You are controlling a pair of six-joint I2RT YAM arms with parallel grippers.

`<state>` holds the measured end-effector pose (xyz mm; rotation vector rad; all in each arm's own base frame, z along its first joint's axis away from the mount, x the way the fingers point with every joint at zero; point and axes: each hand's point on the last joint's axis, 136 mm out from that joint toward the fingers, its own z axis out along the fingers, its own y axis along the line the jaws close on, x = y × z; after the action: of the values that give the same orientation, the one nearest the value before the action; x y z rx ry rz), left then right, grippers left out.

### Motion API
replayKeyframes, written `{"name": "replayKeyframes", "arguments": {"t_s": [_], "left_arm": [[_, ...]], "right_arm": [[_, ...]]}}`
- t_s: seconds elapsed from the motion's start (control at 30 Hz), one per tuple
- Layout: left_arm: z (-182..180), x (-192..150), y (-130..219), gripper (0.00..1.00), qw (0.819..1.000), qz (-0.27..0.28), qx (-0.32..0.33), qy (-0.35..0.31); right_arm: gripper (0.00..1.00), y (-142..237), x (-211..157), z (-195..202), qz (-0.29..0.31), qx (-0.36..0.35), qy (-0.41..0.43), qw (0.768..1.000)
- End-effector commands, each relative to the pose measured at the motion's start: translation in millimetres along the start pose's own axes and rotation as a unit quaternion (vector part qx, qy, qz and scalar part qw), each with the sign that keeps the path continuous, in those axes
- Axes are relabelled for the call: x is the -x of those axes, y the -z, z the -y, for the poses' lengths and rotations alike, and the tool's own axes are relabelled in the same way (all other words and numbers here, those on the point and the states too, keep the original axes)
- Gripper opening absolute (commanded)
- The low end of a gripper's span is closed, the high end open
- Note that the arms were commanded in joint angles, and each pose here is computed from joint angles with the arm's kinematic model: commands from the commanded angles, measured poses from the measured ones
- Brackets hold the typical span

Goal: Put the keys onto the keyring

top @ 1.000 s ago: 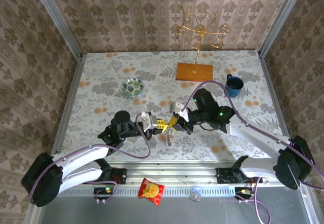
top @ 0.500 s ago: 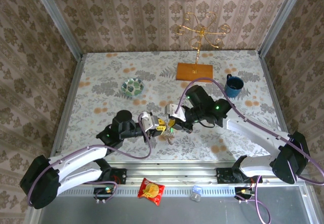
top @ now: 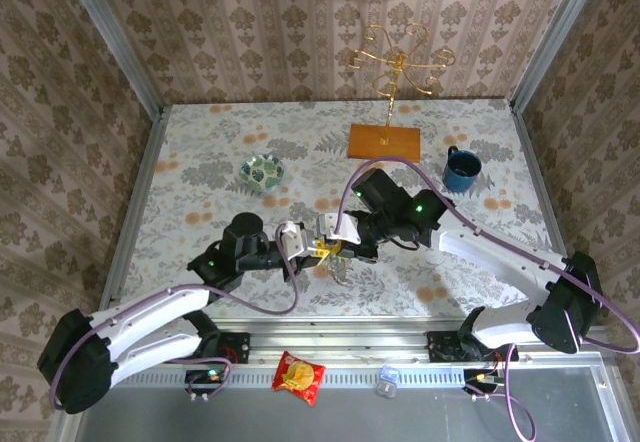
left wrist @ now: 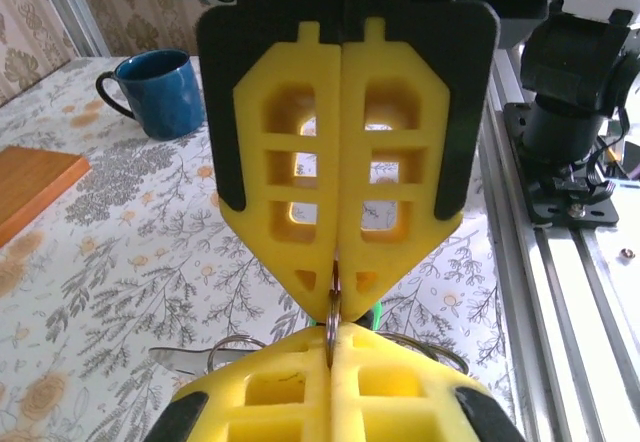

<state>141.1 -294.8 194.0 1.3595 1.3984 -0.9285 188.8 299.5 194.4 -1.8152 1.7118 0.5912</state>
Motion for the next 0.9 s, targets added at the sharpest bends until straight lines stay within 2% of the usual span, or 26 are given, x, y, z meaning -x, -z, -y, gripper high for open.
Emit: {"name": "replayKeyframes", "arguments": {"t_s": [0.0,0.03,0.13,0.23,0.4,0.67,0.87], "left_arm": [[-1.6,18.2,2.5,0.0,1.0,0.014,0.0,-0.02],[-1.5,17.5,2.6,0.0,1.0,0.014,0.0,-0.019],[-1.5,18.8,3.2,0.0,1.0,0.021,0.003,-0.021],[-3.0,24.4,4.2,0.0,0.999,0.044,0.012,-0.023],[-3.8,34.5,6.3,0.0,0.996,0.084,0.02,-0.027],[-2.5,34.8,5.6,0.0,0.996,0.088,0.015,-0.029],[-1.9,34.6,4.3,0.0,0.996,0.087,0.012,-0.031]], "right_arm": [[0.0,9.7,12.2,-4.7,0.04,-0.006,0.014,0.999],[0.0,11.0,11.5,-4.1,0.051,-0.008,0.006,0.999],[0.25,15.4,10.4,3.4,0.086,-0.022,-0.033,0.996],[0.3,17.4,8.2,3.2,0.12,-0.02,-0.066,0.99],[0.31,12.7,-1.5,2.6,0.127,-0.021,-0.095,0.987],[0.28,13.0,-0.9,8.4,0.133,-0.027,-0.101,0.986],[0.14,15.3,-3.2,9.2,0.13,-0.026,-0.106,0.985]]}}
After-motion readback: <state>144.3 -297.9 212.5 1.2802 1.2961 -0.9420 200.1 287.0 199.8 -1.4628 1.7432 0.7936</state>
